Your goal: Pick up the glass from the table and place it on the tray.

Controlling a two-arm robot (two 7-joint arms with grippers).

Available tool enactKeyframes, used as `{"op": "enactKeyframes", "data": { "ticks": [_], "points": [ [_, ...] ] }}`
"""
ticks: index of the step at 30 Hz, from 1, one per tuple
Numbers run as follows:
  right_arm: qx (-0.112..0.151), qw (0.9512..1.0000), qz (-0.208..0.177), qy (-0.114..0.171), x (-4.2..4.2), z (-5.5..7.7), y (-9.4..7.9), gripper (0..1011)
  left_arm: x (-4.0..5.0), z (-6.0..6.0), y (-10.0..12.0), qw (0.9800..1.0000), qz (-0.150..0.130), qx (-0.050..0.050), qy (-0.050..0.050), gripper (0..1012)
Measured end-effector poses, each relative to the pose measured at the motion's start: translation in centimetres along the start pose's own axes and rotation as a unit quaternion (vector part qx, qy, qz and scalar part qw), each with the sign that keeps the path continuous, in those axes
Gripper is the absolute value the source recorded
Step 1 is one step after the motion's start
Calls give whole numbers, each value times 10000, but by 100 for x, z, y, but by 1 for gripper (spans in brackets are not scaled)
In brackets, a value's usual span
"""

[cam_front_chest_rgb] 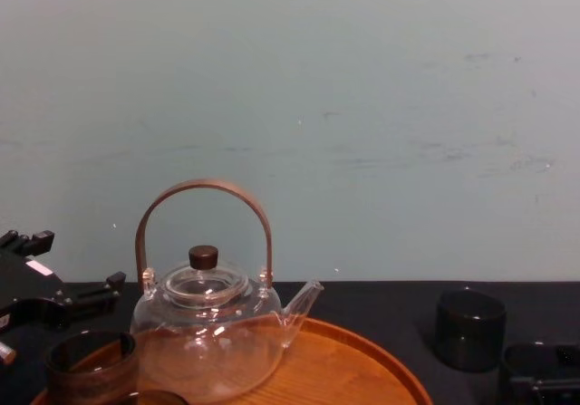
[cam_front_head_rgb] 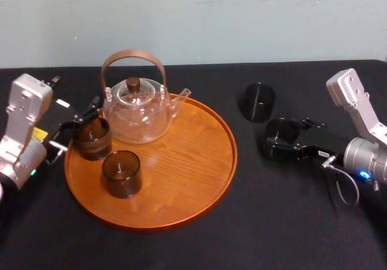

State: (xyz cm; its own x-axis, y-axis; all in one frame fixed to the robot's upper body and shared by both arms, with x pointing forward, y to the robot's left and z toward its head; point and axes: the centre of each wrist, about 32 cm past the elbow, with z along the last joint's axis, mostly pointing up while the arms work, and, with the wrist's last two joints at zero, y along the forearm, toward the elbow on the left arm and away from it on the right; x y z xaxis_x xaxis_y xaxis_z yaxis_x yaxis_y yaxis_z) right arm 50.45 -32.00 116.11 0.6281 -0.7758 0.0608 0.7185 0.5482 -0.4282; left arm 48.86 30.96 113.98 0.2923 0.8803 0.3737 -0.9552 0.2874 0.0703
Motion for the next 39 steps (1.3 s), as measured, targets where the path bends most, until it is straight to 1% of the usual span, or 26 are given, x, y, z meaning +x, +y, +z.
{"op": "enactKeyframes", "data": {
  "ticks": [10,13,19,21,24,26,29,30,32,36,37,38,39],
  "points": [
    [6,10000,3,3,3,2,-4,900,0,0,0,10000,0,0,0,1001],
    [69,10000,32,11,17,22,-39,900,0,0,0,10000,0,0,0,1001],
    [235,9996,106,-67,44,122,-116,900,0,0,0,10000,0,0,0,1001],
    [312,9993,175,-127,52,177,-143,900,0,0,0,10000,0,0,0,1001],
    [486,9979,310,-280,65,298,-174,900,0,0,0,10000,0,0,0,1001],
    [546,9972,373,-344,60,341,-169,900,0,0,0,10000,0,0,0,1001],
    [649,9955,511,-467,37,418,-136,900,0,0,0,10000,0,0,0,1001],
    [649,9955,511,-467,37,418,-136,900,0,0,0,10000,0,0,0,1001],
    [736,9935,658,-571,-3,487,-77,900,0,0,0,10000,0,0,0,1001],
    [802,9908,851,-685,-70,553,25,900,0,0,0,10000,0,0,0,1001],
    [821,9896,926,-728,-102,570,73,900,0,0,0,10000,0,0,0,1001],
    [821,9896,926,-728,-102,570,73,900,0,0,0,10000,0,0,0,1001],
    [843,9886,989,-760,-130,590,115,900,0,0,0,10000,0,0,0,1001]
  ]
}}
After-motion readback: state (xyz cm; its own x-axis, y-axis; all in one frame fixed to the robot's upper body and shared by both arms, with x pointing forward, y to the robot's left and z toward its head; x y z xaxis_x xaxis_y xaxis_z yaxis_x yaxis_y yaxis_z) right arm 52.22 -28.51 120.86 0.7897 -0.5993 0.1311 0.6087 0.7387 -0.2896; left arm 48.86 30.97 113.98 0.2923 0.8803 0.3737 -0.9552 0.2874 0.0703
